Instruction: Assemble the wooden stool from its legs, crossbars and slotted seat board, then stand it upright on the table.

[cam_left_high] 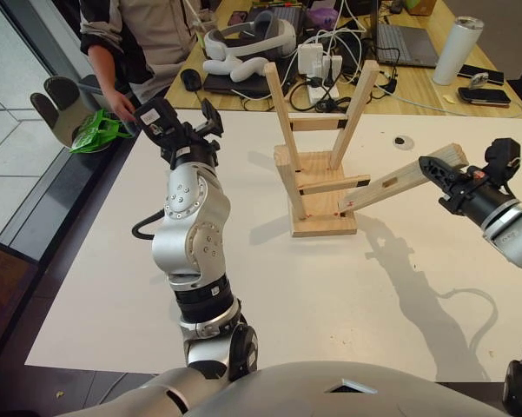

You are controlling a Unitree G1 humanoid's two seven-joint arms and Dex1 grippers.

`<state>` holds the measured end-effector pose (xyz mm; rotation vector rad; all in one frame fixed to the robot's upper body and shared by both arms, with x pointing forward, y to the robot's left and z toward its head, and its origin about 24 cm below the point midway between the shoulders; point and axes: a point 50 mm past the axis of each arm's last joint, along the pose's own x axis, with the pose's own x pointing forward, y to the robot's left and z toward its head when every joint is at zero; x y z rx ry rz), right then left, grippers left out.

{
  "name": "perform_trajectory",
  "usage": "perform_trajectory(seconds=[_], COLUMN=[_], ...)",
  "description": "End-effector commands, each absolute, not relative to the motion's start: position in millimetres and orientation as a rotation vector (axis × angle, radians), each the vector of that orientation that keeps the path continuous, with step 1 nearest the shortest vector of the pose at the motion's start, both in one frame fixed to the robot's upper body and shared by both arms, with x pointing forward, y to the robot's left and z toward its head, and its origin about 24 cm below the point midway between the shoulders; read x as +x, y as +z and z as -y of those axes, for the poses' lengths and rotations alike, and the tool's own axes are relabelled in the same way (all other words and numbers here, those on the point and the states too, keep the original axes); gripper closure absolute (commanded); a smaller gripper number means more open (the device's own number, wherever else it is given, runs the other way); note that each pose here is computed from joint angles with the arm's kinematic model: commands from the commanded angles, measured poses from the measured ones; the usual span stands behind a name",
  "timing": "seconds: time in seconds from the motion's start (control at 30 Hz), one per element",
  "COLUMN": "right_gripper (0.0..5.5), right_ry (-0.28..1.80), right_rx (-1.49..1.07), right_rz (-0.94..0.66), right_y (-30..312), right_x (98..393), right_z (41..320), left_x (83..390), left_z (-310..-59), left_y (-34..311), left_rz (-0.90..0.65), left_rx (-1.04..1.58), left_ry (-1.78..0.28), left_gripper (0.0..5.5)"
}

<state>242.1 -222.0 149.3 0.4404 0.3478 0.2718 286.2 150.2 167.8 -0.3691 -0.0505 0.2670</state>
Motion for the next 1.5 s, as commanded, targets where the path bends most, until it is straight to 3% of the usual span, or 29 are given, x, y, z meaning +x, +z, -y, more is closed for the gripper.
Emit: perform_trajectory(seconds=[0.03, 0.4, 0.87, 1.13, 1.3, 1.5], right_gripper=[4.5, 4.5, 4.5, 4.51, 4.51, 4.51], right_ry=[0.211, 0.318, 0.277, 0.258, 0.277, 0.313], right_rx=[0.318, 0.294, 0.24, 0.15, 0.129, 0.178], right_rz=[-0.491, -0.561, -0.618, -0.426, -0.244, -0.272], right_y=[137, 159, 179, 189, 216, 209], right_x=[244, 248, 247, 268, 295, 298], right_z=[231, 223, 215, 220, 227, 224], left_x=[282, 276, 271, 271, 276, 282], left_z=[-144, -144, -144, -142, -151, -154], left_y=[154, 150, 147, 147, 152, 157], left_rz=[0.004, 0.018, 0.025, 0.025, 0.045, 0.064], left_rx=[-0.422, -0.444, -0.463, -0.466, -0.441, -0.419], left_ry=[0.288, 0.342, 0.387, 0.382, 0.378, 0.36], left_gripper=[1.6, 1.6, 1.6, 1.6, 1.6, 1.6])
